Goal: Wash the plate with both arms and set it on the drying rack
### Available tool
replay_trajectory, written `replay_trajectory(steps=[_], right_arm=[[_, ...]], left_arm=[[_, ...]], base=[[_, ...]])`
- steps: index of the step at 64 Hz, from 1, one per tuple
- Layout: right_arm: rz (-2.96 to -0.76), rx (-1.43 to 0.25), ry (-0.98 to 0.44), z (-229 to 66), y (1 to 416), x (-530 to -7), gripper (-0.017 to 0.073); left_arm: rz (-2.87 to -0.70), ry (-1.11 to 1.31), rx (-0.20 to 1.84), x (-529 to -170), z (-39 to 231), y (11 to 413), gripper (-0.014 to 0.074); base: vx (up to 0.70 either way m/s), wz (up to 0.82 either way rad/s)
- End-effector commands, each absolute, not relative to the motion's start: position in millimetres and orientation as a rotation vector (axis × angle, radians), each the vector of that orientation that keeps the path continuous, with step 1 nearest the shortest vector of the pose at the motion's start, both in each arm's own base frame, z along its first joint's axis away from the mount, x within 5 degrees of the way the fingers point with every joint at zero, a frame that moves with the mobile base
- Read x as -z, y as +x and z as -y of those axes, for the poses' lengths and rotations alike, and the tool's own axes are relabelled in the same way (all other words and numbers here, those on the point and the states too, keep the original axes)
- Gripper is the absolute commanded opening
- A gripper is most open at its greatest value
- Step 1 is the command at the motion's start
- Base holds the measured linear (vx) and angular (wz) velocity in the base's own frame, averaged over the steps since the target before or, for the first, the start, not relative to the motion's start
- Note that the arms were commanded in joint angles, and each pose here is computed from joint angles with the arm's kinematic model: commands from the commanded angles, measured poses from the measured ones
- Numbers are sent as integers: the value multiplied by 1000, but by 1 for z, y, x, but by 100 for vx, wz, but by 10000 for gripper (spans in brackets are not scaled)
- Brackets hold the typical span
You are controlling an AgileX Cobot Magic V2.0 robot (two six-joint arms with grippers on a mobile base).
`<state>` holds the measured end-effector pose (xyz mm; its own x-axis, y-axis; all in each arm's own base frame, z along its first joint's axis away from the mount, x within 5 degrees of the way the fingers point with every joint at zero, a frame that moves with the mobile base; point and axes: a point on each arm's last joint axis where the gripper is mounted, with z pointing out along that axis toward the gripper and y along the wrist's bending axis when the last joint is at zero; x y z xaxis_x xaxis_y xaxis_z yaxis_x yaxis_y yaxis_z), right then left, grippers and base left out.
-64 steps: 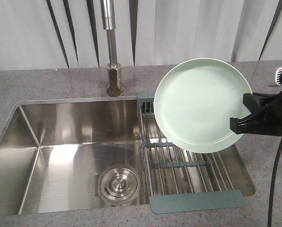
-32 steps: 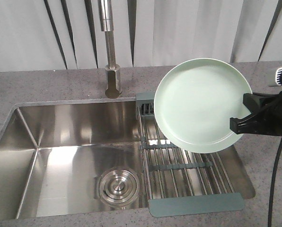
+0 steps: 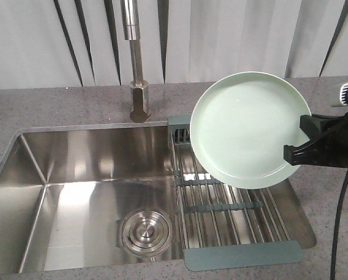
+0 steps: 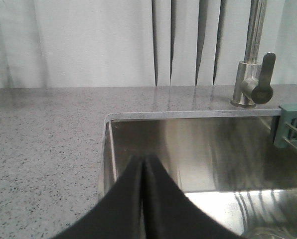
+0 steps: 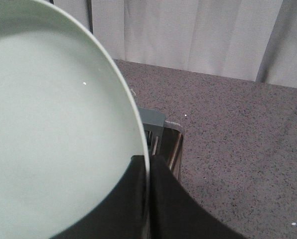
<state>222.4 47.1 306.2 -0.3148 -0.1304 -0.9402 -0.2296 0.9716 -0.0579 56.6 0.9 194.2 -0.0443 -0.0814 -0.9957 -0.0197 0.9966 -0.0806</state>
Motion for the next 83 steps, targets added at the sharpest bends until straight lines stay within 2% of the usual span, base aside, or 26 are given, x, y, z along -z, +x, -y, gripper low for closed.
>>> replay_trajectory(steps=[1,83], right_arm=[[-1772,-97,-234,-45,223,-327,-10],[-1772,-97,-234,-45,223,-327,-10]], left_arm=[[-1545,-80,63,-196,-1,56,-6],[-1545,-80,63,-196,-1,56,-6]], base=[[1,0],[1,2]])
